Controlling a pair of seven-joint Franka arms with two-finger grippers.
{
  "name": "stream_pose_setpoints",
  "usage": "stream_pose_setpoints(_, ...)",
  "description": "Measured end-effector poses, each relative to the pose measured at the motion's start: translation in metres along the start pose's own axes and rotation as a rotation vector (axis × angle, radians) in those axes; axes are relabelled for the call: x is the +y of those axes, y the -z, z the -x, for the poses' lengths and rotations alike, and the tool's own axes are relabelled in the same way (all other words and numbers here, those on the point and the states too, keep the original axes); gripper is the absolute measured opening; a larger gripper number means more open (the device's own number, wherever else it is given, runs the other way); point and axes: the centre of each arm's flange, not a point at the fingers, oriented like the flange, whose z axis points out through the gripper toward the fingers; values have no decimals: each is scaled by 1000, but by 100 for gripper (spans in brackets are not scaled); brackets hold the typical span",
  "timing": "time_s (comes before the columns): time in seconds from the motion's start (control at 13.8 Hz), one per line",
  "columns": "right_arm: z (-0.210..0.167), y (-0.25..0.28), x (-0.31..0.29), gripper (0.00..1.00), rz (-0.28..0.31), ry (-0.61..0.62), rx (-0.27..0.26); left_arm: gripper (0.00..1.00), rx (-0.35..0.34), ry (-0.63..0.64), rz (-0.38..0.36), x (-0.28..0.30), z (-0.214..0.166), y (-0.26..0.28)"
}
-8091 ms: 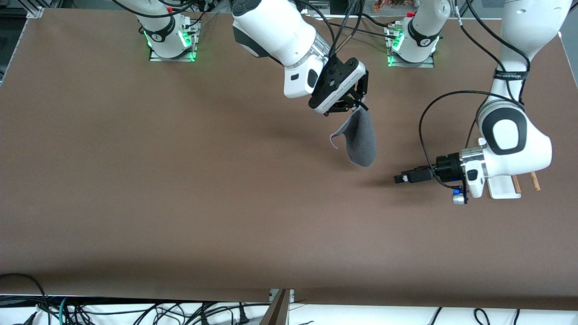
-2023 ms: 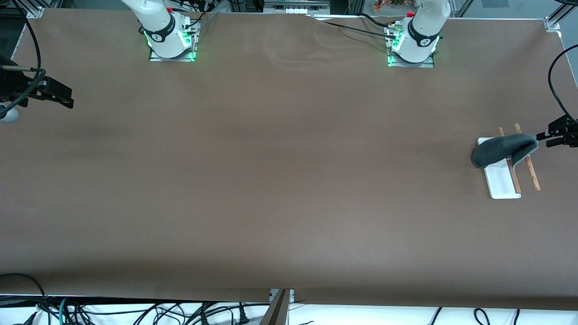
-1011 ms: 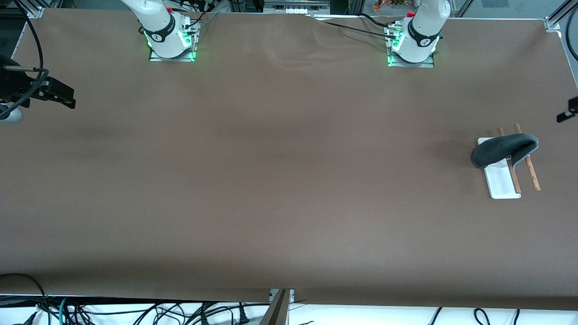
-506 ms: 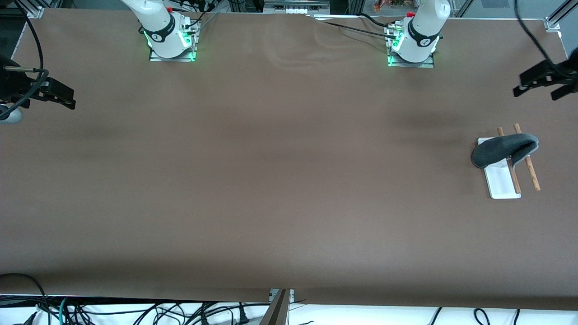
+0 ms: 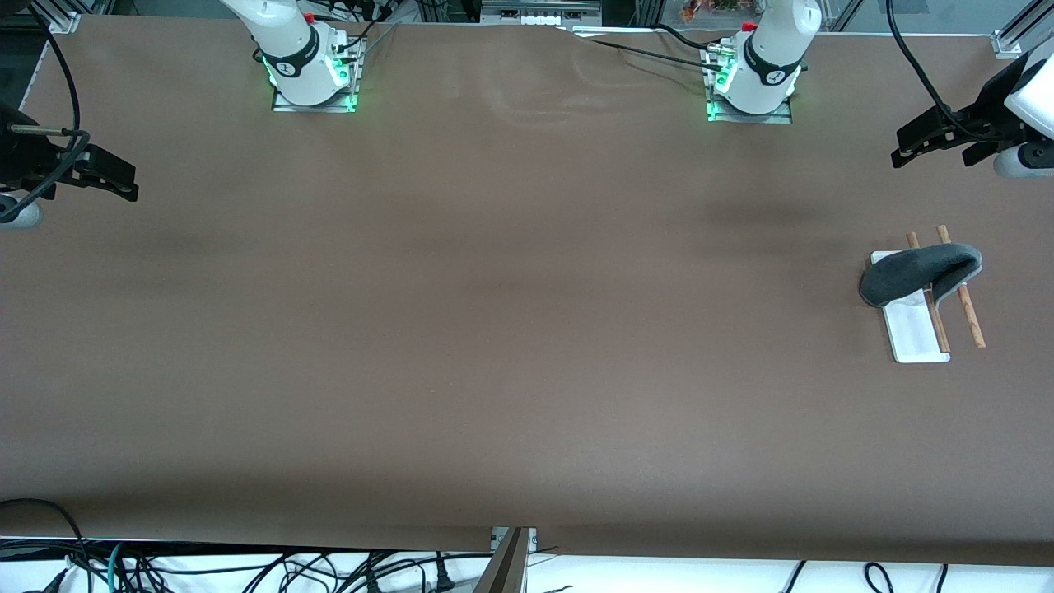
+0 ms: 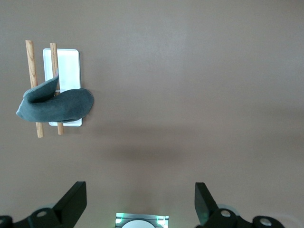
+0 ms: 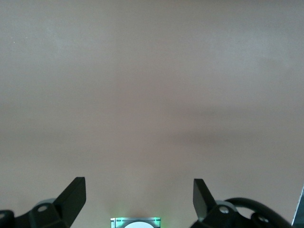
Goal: Pass towel and hang on rack
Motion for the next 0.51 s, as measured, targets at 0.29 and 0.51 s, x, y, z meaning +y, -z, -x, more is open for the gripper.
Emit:
stream_pose_setpoints(0.29,0,0,1,100,0,-1,0,100,8,2,0,0,5,5)
stream_pose_setpoints(0.51,0,-1,1,100,-3,-2,-1,100,13,2,0,-1,9,10)
